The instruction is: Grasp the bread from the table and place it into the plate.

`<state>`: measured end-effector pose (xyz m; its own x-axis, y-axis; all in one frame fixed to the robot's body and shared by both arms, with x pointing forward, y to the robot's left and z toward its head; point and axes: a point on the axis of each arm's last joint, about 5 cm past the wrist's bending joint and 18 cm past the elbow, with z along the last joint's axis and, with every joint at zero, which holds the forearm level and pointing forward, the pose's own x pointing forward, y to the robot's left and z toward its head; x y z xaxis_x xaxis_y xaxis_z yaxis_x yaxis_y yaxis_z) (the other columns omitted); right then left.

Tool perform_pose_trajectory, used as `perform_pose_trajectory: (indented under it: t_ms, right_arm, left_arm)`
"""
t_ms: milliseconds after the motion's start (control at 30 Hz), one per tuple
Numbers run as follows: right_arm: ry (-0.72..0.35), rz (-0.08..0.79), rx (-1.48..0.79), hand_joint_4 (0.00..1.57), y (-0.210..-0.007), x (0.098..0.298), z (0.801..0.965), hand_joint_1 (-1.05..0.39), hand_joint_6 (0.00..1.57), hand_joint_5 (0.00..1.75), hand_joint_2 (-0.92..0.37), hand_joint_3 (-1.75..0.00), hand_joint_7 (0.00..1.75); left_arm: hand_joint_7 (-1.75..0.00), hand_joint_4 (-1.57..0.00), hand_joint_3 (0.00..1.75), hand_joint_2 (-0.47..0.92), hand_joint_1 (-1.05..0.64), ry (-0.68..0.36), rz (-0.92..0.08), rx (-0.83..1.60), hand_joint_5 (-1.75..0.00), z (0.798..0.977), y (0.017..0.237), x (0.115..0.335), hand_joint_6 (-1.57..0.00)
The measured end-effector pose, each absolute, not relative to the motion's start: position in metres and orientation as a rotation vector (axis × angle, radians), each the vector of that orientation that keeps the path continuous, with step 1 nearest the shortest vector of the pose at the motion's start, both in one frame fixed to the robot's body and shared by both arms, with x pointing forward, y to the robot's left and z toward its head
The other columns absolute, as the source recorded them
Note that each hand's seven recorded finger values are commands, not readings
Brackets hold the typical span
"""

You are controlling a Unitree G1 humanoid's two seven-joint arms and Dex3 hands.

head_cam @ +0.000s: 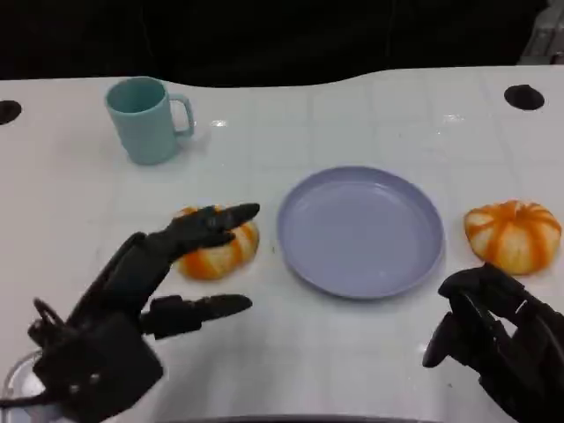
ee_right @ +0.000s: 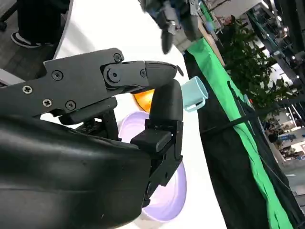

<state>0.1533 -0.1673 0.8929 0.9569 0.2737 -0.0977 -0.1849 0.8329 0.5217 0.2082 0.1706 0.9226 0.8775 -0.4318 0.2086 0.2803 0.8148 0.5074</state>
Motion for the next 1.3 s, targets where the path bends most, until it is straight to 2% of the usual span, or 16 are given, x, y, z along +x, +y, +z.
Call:
perform_pose_trajectory:
  t_ms: [200,300,433,600,700,800,900,1033,1200,1300]
  right_arm:
    - [0.171,0.244,0.534,0.59,-0.167,0.154,0.892,-0.52,0.5,1.75,-0.92,-0.27,1.45]
    - [0.17,0.246,0.534,0.59,-0.167,0.154,0.892,-0.52,0.5,1.75,-0.92,-0.27,1.46]
    - [0.17,0.245,0.533,0.59,-0.167,0.154,0.892,-0.53,0.5,1.75,-0.92,-0.26,1.47]
    - [0.17,0.248,0.531,0.6,-0.166,0.154,0.893,-0.53,0.5,1.75,-0.92,-0.25,1.47]
    - [0.171,0.245,0.531,0.6,-0.167,0.154,0.893,-0.53,0.5,1.75,-0.92,-0.27,1.47]
    - [0.169,0.251,0.529,0.6,-0.165,0.154,0.893,-0.52,0.5,1.75,-0.92,-0.27,1.47]
    - [0.169,0.251,0.529,0.6,-0.166,0.154,0.893,-0.53,0.49,1.75,-0.92,-0.28,1.47]
    - [0.169,0.25,0.53,0.6,-0.166,0.154,0.893,-0.52,0.49,1.75,-0.92,-0.28,1.47]
    - [0.169,0.25,0.53,0.6,-0.166,0.154,0.893,-0.52,0.49,1.75,-0.92,-0.28,1.47]
    - [0.17,0.249,0.529,0.59,-0.166,0.154,0.893,-0.52,0.49,1.75,-0.92,-0.27,1.47]
  left_arm:
    - [0.0,-0.01,0.0,0.77,-0.04,-0.377,-0.381,0.712,-0.41,0.934,0.17,0.219,-0.28]
    - [0.0,0.0,0.0,0.75,0.0,-0.417,-0.368,0.857,-0.42,0.943,0.169,0.226,-0.28]
    - [0.0,0.0,0.0,0.73,-0.02,-0.42,-0.363,0.968,-0.44,0.942,0.164,0.228,-0.28]
    - [0.0,0.0,0.01,0.74,-0.05,-0.361,-0.365,1.164,-0.42,0.946,0.156,0.237,-0.26]
    - [-0.01,0.0,0.02,0.77,-0.05,-0.338,-0.378,1.192,-0.28,0.947,0.153,0.24,-0.24]
    - [-0.01,0.0,0.02,0.78,-0.04,-0.199,-0.473,1.294,-0.23,0.947,0.145,0.253,-0.23]
    - [0.0,-0.01,0.01,0.79,-0.04,-0.118,-0.484,1.325,-0.22,0.947,0.14,0.262,-0.23]
    - [0.0,-0.02,0.01,0.79,-0.04,-0.074,-0.492,1.344,-0.21,0.944,0.134,0.271,-0.23]
    - [0.0,-0.03,0.01,0.79,-0.04,-0.061,-0.501,1.345,-0.2,0.942,0.132,0.272,-0.23]
    - [0.0,-0.02,0.0,0.79,-0.11,-0.03,-0.508,1.358,-0.19,0.936,0.127,0.282,-0.21]
